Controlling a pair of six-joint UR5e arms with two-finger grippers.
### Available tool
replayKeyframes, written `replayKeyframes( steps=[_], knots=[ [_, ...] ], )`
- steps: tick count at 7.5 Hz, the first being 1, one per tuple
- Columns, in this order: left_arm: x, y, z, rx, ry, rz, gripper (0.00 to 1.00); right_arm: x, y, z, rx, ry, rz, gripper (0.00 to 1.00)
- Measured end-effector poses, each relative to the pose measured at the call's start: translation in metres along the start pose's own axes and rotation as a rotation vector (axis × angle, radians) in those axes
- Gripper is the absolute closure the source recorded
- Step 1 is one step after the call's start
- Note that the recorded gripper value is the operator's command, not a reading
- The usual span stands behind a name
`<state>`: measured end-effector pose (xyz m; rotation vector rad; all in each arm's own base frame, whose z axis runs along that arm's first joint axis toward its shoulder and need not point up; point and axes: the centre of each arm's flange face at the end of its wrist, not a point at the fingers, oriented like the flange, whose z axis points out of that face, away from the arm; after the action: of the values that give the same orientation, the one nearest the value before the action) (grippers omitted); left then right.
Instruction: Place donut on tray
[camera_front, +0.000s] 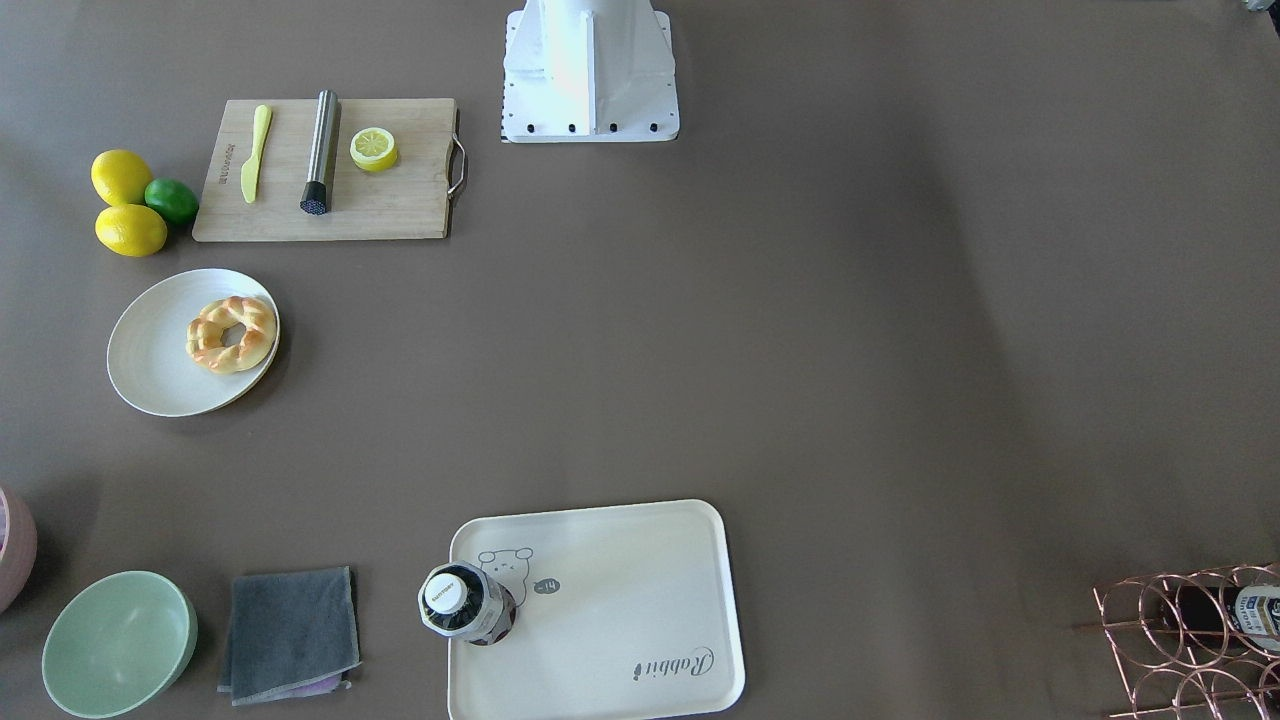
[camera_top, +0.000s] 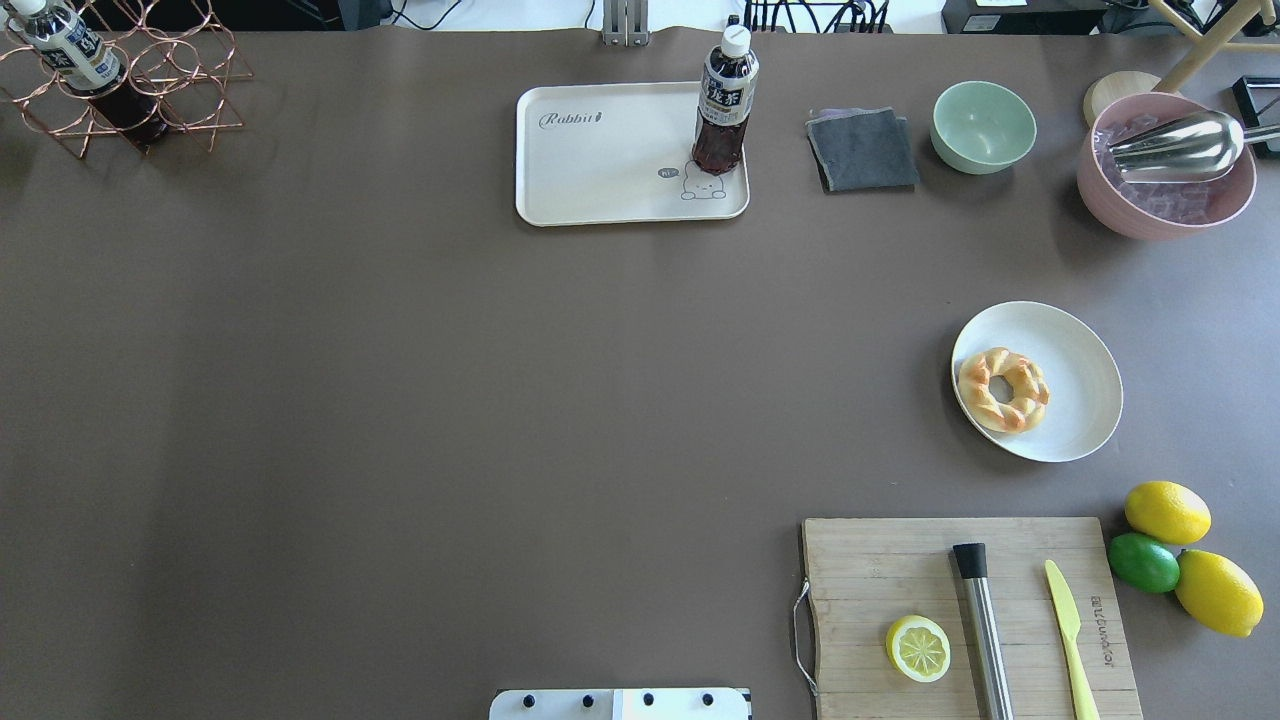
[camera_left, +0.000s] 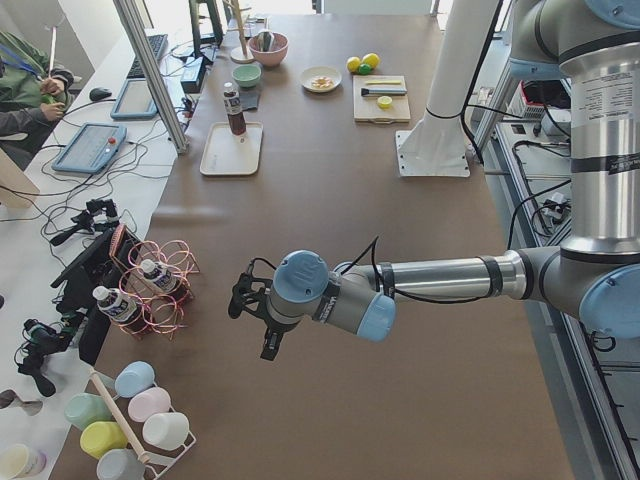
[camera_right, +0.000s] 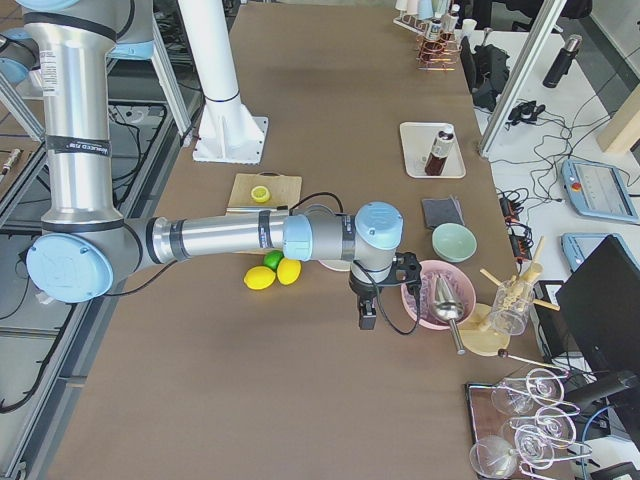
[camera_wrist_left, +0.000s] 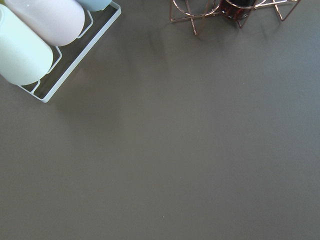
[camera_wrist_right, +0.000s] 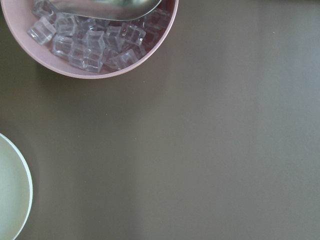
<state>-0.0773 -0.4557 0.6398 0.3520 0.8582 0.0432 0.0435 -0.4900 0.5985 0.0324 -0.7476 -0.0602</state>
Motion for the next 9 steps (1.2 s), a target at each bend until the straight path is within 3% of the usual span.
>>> replayKeyframes(
  steps=[4, 7, 9],
  knots=[
    [0.048, -0.025, 0.009, 0.093, 0.056, 0.055, 0.01, -0.058, -0.004, 0.063, 0.049, -0.095, 0.148, 0.00],
    [0.061, -0.027, 0.013, 0.102, 0.073, 0.047, 0.01, -0.106, 0.008, 0.116, 0.093, -0.175, 0.198, 0.00],
    [0.062, -0.028, 0.013, 0.103, 0.074, 0.047, 0.01, -0.135, 0.016, 0.137, 0.107, -0.196, 0.205, 0.01]
  ],
)
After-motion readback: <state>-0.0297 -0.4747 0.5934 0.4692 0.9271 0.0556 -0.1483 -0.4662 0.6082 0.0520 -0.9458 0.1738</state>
